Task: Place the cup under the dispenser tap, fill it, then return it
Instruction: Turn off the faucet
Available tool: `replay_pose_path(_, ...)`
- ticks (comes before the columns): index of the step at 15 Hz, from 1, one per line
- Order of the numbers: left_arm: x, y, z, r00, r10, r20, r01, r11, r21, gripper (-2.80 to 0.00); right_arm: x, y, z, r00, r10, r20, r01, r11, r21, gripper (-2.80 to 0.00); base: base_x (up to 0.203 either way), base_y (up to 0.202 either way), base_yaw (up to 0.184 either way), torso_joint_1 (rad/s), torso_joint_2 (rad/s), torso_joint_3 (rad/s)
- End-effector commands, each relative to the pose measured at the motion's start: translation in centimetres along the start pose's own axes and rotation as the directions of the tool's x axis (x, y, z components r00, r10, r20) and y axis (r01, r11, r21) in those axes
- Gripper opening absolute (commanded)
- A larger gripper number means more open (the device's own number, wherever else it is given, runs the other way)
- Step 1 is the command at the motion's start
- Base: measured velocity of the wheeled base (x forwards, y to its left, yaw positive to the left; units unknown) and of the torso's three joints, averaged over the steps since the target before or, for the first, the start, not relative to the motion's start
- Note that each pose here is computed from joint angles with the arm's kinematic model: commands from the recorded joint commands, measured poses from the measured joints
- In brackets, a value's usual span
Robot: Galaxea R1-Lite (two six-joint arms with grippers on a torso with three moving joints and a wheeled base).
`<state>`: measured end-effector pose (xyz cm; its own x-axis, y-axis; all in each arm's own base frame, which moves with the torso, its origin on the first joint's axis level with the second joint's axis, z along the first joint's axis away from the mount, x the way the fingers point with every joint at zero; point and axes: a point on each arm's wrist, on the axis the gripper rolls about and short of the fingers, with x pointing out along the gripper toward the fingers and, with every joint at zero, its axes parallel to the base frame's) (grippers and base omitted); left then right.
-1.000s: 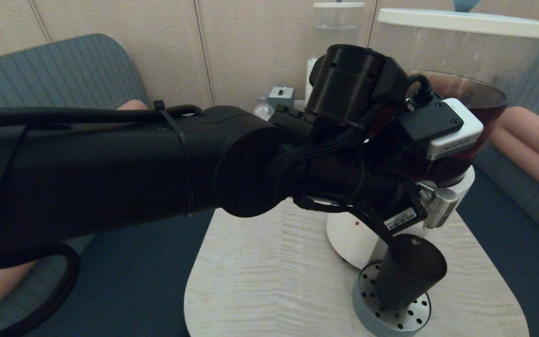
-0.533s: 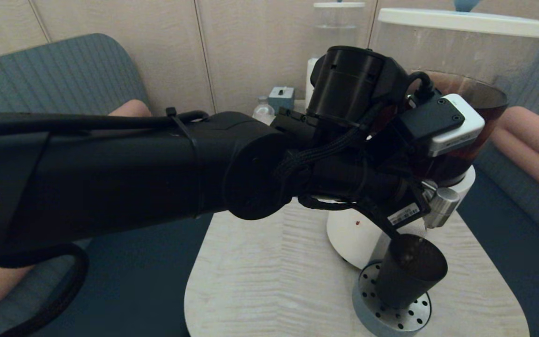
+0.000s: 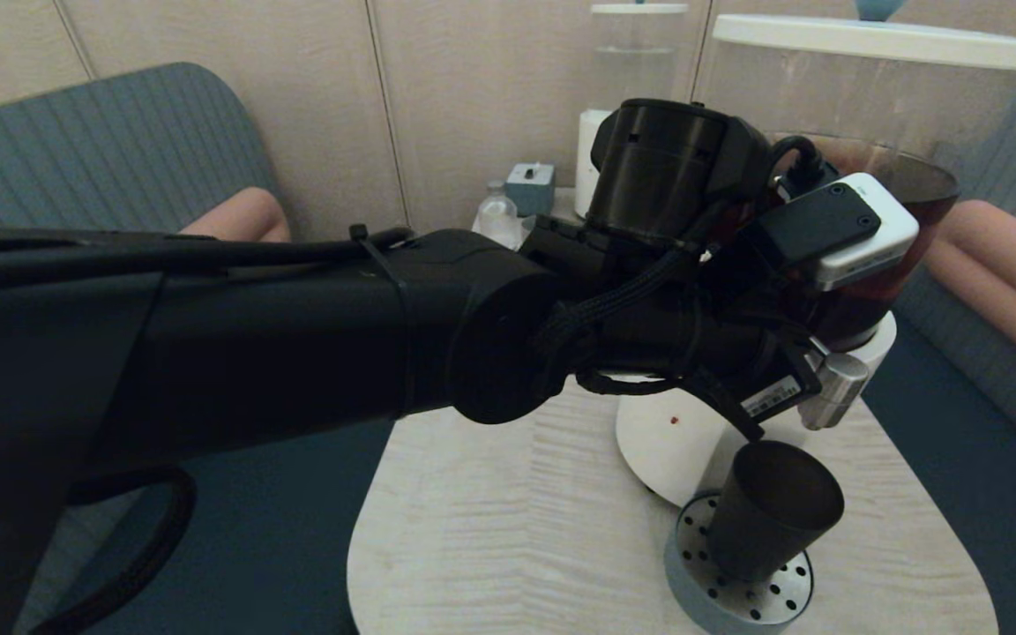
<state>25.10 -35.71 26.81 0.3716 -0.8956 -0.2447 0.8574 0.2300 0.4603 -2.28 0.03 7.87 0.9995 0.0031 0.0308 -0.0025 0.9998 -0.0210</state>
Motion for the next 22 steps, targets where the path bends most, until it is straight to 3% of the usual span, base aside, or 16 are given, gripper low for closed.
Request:
replay_pose_path(1,0.1,0.0,-0.1,1.0,-0.009,0.005,0.009,1.0,0.002,-2.8,0.1,0.0,-0.3,1.0,0.0,-0.009,0.0,1.0,-0.001,-2.8,0.0,0.0,0.0,0.0,0.0,0.0)
replay_pose_path(8,0.1,0.0,0.1,1.0,-0.012,0.029,0.012,1.0,-0.012,-2.8,0.1,0.0,-0.3,1.0,0.0,-0.009,0.0,1.0,-0.001,-2.8,0.0,0.0,0.0,0.0,0.0,0.0)
replay_pose_path(13,-2.3,-0.3,0.3,0.999,-0.034,-0.028,0.031,0.993,-0.114,-2.8,0.1,0.0,-0.3,1.0,0.002,-0.009,-0.002,1.0,-0.001,-2.8,0.0,0.0,0.0,0.0,0.0,0.0)
replay_pose_path(15,-3.9,-0.2,0.9,0.998,-0.041,-0.055,0.029,0.979,-0.202,-2.8,0.1,0.0,-0.3,1.0,0.002,-0.009,-0.002,1.0,-0.001,-2.8,0.0,0.0,0.0,0.0,0.0,0.0)
replay_pose_path(19,-8.7,-0.6,1.6,0.991,-0.067,-0.118,0.028,0.953,-0.302,-2.8,0.1,0.0,-0.3,1.0,0.0,-0.009,0.0,1.0,-0.001,-2.8,0.0,0.0,0.0,0.0,0.0,0.0)
replay_pose_path(21,-11.7,-0.5,2.4,0.993,-0.046,-0.108,-0.002,0.912,-0.409,-2.8,0.1,0.0,-0.2,1.0,0.0,-0.008,0.0,1.0,-0.001,-2.8,0.0,0.0,0.0,0.0,0.0,0.0)
replay_pose_path(22,-13.2,-0.4,2.9,0.995,-0.019,-0.095,-0.029,0.877,-0.479,-2.8,0.1,0.0,-0.3,1.0,0.002,-0.009,-0.002,1.0,-0.001,-2.8,0.0,0.0,0.0,0.0,0.0,0.0)
